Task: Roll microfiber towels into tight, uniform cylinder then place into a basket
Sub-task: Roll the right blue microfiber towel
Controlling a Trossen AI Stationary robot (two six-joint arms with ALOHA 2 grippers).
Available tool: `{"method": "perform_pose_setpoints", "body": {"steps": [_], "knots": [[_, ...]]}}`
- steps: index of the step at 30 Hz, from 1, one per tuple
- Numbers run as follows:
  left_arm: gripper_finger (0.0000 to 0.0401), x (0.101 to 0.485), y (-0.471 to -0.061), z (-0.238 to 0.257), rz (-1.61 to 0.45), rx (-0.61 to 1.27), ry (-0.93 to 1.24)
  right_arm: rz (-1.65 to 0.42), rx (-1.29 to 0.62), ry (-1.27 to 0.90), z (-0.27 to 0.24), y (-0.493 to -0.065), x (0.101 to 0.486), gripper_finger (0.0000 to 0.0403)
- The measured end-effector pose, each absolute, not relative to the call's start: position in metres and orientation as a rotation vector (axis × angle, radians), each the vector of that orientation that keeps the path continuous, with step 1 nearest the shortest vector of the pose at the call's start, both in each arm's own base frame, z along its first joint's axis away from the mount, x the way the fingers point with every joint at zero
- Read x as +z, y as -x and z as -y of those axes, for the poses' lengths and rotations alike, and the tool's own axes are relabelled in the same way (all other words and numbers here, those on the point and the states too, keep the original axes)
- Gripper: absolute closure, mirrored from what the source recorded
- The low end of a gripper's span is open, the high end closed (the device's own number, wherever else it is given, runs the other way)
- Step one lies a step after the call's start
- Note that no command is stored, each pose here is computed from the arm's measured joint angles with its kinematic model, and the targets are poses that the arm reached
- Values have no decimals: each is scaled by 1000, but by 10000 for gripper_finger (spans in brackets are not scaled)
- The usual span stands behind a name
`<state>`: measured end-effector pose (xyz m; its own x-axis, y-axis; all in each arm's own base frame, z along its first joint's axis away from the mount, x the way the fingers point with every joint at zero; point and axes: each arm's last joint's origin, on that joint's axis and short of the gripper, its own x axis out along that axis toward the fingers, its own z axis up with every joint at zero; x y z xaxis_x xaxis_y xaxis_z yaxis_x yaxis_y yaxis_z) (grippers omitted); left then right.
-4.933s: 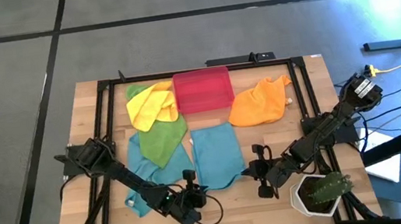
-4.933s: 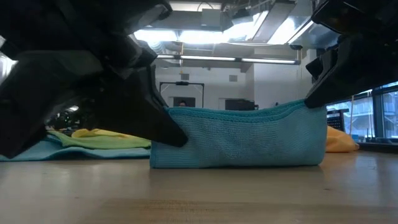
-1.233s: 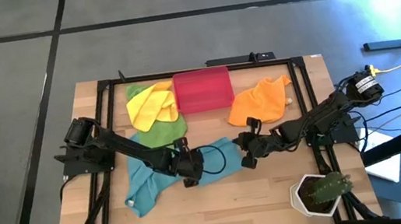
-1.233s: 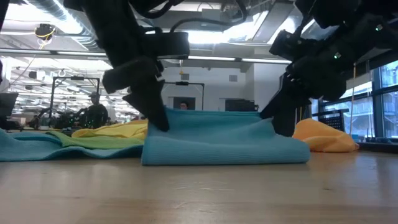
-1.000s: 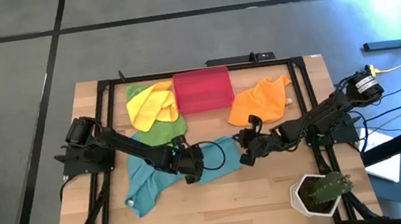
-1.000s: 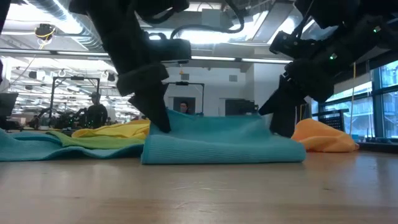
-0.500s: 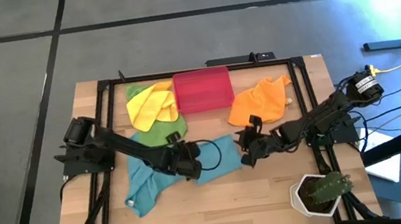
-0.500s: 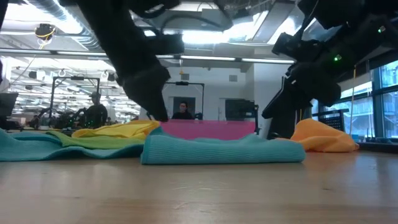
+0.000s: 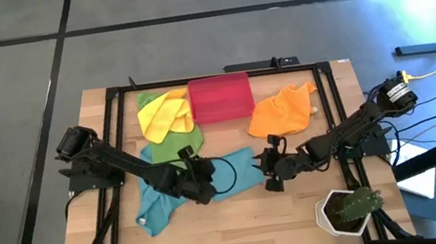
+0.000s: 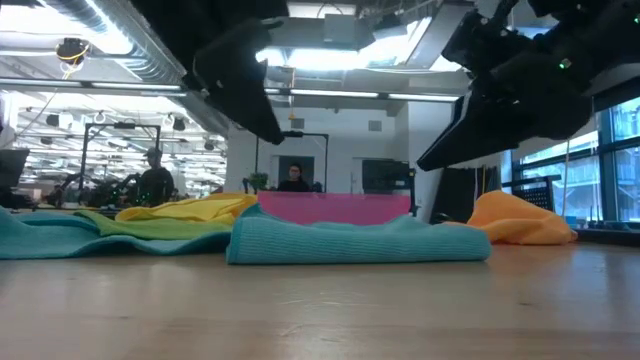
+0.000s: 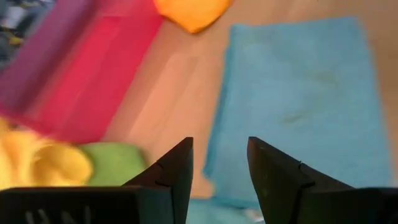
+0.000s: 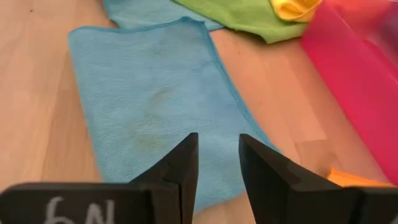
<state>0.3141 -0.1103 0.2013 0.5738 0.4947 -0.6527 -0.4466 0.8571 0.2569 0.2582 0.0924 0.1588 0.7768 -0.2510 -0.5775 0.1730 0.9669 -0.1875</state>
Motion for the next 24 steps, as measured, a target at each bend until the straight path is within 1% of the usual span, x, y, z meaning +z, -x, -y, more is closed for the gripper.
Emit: {"method": "perform_pose_setpoints", "body": {"steps": [3, 7, 11, 15, 20, 24], "knots": [[263, 203, -319, 114, -764, 499, -3, -654, -185, 111, -94, -258, 158, 288], [264, 206, -325, 117, -725, 436, 58, -692, -40, 77, -99, -258, 157, 288], [264, 211, -331, 121, -672, 367, 57, -703, 59, 126, -109, -254, 157, 288], [264, 214, -333, 125, -638, 332, 32, -701, 86, 164, -113, -252, 157, 288], [264, 210, -334, 130, -646, 319, 28, -701, 86, 163, -114, -252, 157, 288], [264, 201, -337, 140, -645, 285, 31, -723, 118, 92, -119, -249, 156, 287]]}}
